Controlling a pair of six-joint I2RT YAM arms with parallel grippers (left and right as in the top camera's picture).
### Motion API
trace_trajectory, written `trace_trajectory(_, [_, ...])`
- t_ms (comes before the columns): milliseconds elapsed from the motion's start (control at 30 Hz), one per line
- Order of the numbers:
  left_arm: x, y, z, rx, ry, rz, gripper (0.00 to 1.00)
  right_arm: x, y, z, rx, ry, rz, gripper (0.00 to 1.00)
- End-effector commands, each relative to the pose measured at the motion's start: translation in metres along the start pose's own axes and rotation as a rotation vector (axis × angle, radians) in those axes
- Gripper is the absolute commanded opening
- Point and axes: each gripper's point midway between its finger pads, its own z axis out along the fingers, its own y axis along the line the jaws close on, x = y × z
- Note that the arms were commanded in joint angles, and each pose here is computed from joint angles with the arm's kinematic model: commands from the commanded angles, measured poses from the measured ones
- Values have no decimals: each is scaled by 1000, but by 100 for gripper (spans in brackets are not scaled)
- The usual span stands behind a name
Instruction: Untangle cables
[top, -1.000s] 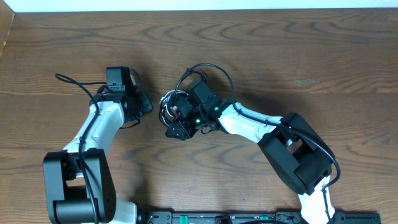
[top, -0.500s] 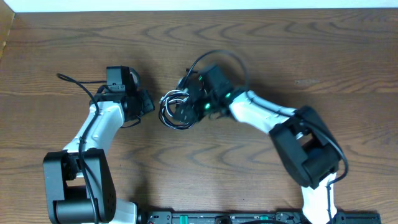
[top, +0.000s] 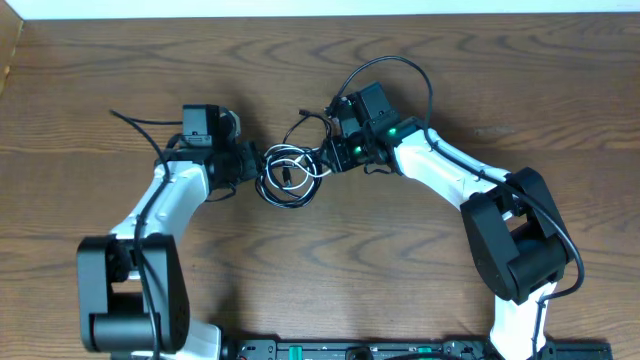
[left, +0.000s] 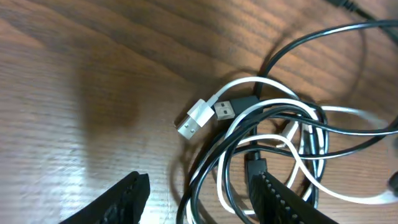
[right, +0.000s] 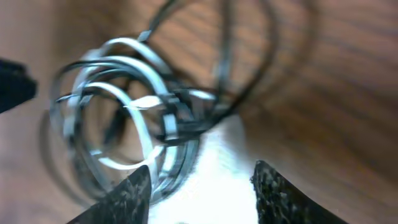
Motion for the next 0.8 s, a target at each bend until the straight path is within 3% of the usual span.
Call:
trace_trajectory(0, [13,-1,17,6,55,18,57,-11,-17,-4,124,-50,-3,54])
trace_trajectory(367, [28,-6,31,0,108,39,56,-10,9,31,71,-82,-4,63])
trace_trajectory(500, [33,-1,39,-8,133,30,56,-10,21,45,48,-102,-35,63])
trace_trajectory(533, [34,-1,39,-9,134,30,54,-12,23,48,44,-114,-43,59])
trace_trajectory(600, [31,-2,38,-4,126,33,38,-22,27,47,30,-154,-59,44])
trace_trajectory(667, [27,-5,36,1,117,36,24,-39,36,41,2,-225,-85,9])
trace_trajectory(700, [25,-6,34,3,112,37,22,-49,41,36,-19,-259,-95,3])
trace_trajectory(767, [22,-9,30,7,99,42,19,-70,56,20,-87,-340,-123,1])
